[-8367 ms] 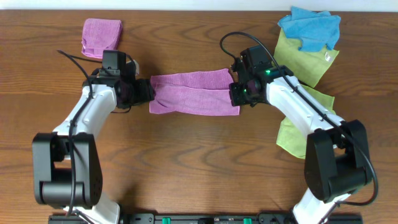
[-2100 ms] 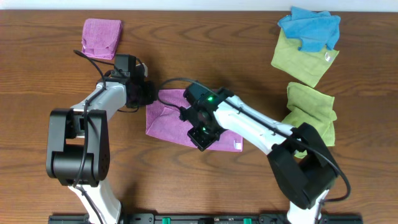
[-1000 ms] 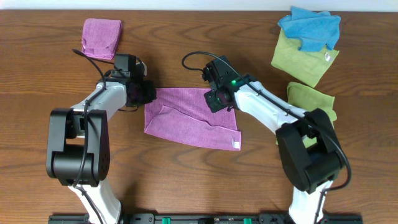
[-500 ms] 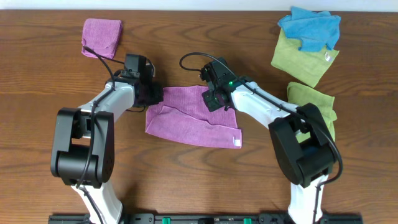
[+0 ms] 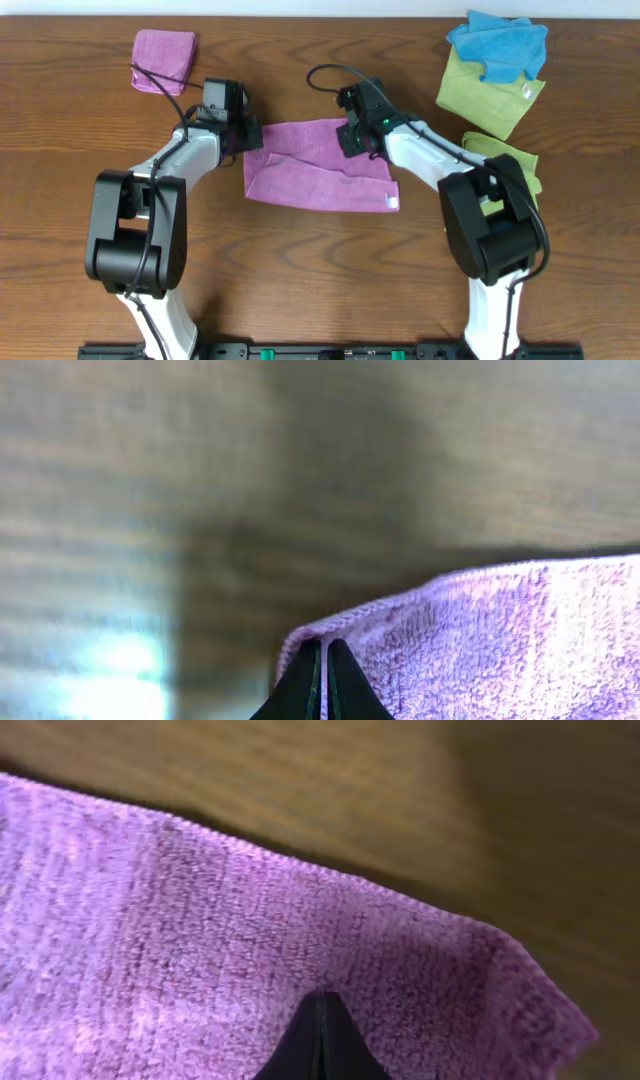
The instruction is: Fold the cloth
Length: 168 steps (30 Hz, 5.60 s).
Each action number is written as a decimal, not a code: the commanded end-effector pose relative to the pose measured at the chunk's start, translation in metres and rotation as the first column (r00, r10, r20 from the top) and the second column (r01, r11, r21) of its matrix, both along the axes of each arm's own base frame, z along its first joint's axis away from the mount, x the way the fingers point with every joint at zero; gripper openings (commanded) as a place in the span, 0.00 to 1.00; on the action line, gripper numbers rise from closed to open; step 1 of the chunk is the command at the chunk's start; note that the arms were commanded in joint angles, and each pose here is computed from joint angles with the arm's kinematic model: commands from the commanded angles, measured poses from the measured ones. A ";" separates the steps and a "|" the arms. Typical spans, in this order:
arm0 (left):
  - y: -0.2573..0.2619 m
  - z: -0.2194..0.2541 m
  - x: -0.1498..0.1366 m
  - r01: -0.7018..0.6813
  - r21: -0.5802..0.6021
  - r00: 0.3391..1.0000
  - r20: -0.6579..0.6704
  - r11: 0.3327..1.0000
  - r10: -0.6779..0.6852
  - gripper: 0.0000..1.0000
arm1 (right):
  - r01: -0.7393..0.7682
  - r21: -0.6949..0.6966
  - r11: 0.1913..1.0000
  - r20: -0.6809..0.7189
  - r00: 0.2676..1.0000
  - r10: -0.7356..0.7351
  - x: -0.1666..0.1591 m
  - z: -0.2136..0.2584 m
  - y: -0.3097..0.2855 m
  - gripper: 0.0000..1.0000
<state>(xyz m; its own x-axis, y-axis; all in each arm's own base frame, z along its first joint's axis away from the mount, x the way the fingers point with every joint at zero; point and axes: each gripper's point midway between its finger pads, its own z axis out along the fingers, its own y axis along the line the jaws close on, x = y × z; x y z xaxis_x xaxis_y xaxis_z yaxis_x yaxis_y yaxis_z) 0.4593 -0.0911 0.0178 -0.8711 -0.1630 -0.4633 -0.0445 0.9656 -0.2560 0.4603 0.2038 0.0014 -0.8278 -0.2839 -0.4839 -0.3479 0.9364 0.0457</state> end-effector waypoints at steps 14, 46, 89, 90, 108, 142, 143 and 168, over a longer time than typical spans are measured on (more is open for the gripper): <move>-0.018 0.012 0.032 0.053 -0.046 0.998 -0.030 0.998 -0.054 0.05 | 0.035 -0.002 0.999 0.010 0.999 -0.035 0.033 0.007 -0.004 0.02; -0.013 -0.029 0.006 0.053 0.064 0.984 -0.171 0.997 -0.041 0.06 | 0.024 0.001 1.000 -0.032 0.999 -0.024 0.024 0.002 -0.004 0.01; 0.007 0.103 0.045 0.034 0.065 0.999 -0.009 0.997 -0.033 0.06 | -0.006 -0.031 0.999 0.026 1.000 0.006 0.017 0.102 -0.002 0.01; 0.008 0.109 0.040 0.035 0.066 0.999 -0.015 0.997 -0.034 0.06 | -0.002 -0.047 0.999 0.014 1.000 0.003 0.012 0.105 -0.006 0.01; -0.015 0.070 -0.060 0.112 -0.055 0.978 -0.173 0.992 -0.120 0.07 | 0.023 -0.110 0.994 -0.142 0.989 -0.039 -0.107 0.092 -0.079 0.19; -0.032 0.053 -0.043 0.134 -0.145 0.976 -0.150 0.980 -0.156 0.71 | 0.028 0.074 0.997 -0.202 0.979 -0.012 -0.094 0.009 -0.067 0.31; -0.032 0.052 -0.043 0.133 -0.144 0.977 -0.150 0.981 -0.155 0.71 | 0.027 0.073 0.997 -0.203 0.979 -0.012 -0.094 0.008 -0.067 0.29; -0.023 0.050 -0.040 0.113 -0.093 0.981 -0.146 0.989 -0.125 0.66 | -0.006 0.173 0.985 -0.249 0.967 0.049 -0.103 0.019 -0.049 0.02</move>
<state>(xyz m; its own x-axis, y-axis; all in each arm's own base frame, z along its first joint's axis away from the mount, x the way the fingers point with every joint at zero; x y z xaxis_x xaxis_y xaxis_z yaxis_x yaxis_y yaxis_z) 0.4179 -0.1210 0.0736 -0.9458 -0.0852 -0.3132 0.0389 0.9283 -0.3698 0.3570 0.1462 0.0127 -0.9223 -0.2436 -0.3001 -0.3184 0.9189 0.2327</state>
